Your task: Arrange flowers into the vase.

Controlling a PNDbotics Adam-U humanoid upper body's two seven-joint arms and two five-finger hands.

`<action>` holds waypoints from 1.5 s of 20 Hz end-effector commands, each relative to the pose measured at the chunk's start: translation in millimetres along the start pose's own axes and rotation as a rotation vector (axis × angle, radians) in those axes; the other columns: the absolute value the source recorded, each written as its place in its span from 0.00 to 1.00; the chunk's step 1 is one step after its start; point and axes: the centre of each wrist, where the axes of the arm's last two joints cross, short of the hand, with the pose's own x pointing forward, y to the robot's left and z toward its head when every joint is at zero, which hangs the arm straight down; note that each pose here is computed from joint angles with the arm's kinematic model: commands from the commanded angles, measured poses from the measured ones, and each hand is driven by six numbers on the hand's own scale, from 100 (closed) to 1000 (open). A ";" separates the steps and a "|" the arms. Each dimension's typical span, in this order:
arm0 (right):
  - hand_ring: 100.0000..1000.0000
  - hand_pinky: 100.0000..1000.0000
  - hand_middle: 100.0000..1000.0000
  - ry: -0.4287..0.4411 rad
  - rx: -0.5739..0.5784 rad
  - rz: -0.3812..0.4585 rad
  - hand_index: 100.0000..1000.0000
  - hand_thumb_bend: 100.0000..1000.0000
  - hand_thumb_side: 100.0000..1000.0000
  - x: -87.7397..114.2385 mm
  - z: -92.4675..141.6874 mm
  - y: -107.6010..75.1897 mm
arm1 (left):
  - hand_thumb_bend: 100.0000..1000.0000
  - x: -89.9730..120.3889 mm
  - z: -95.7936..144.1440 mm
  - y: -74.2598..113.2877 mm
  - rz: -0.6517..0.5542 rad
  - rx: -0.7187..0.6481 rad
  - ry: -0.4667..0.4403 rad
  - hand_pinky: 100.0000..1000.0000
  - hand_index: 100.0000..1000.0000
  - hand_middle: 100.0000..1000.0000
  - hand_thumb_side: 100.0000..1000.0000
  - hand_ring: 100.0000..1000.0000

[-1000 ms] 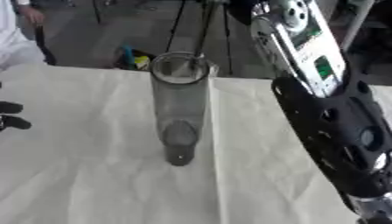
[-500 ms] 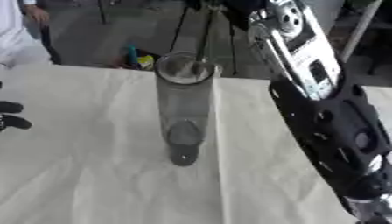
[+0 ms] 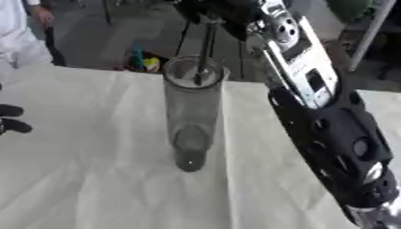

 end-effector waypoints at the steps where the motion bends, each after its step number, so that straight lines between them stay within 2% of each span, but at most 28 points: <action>1: 0.00 0.00 0.00 -0.018 0.005 0.032 0.00 0.00 0.45 5.3 -2.8 -2.9 | 0.06 4.5 -6.3 -1.6 -0.007 -0.021 -0.023 0.61 0.89 0.80 1.00 0.70; 14: 0.00 0.00 0.00 -0.010 0.015 0.053 0.00 0.00 0.53 -5.7 -1.4 3.0 | 0.06 4.6 -7.2 -2.1 -0.004 -0.020 -0.022 0.61 0.89 0.80 1.00 0.70; 24: 0.00 0.00 0.00 -0.026 0.001 0.037 0.00 0.00 0.58 -8.6 2.0 3.3 | 0.06 4.5 -8.6 -3.3 0.001 -0.024 -0.026 0.61 0.89 0.80 1.00 0.70; 30: 0.00 0.05 0.00 -0.033 0.000 0.036 0.00 0.00 0.65 -11.0 3.9 3.4 | 0.06 4.4 -9.0 -3.9 0.003 -0.026 -0.027 0.61 0.89 0.80 1.00 0.70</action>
